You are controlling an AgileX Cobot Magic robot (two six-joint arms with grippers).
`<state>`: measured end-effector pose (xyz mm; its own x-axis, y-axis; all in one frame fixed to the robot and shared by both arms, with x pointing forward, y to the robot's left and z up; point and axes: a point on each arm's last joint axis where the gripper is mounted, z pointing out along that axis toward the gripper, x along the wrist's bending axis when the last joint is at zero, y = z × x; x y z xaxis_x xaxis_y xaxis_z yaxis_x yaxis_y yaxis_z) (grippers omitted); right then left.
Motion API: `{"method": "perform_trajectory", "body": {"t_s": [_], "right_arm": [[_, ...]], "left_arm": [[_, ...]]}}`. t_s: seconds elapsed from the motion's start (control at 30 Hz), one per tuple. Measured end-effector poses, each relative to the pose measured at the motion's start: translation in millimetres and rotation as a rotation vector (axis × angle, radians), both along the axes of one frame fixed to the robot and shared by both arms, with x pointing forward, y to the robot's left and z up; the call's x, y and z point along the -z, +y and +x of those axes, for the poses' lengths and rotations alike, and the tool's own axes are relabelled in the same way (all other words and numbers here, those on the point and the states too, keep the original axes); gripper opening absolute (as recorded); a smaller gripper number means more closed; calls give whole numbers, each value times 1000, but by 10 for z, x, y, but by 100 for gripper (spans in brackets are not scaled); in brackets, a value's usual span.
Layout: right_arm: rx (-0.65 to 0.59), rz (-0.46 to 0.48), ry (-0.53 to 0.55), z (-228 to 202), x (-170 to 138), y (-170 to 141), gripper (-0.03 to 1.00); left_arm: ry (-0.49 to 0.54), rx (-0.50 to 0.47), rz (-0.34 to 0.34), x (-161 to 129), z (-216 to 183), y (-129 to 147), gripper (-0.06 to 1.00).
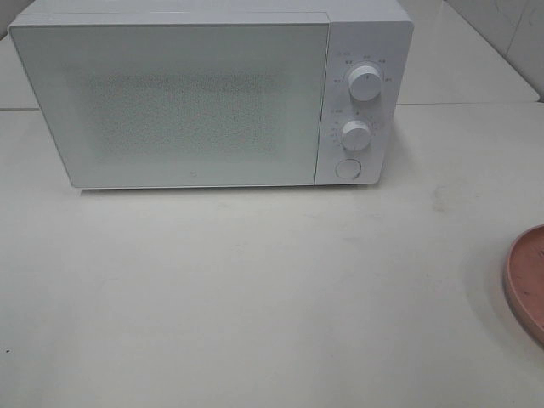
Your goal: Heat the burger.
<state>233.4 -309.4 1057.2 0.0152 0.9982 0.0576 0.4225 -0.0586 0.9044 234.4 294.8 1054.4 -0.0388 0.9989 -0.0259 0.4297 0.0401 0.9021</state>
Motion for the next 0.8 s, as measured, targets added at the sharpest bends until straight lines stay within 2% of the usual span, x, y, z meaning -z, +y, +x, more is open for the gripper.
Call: {"method": "perform_trajectory", "body": {"t_s": [0.8], "right_arm": [[0,0,0,0,0,0,74]], "left_arm": [[0,3,-4,0,0,-4,99]]}}
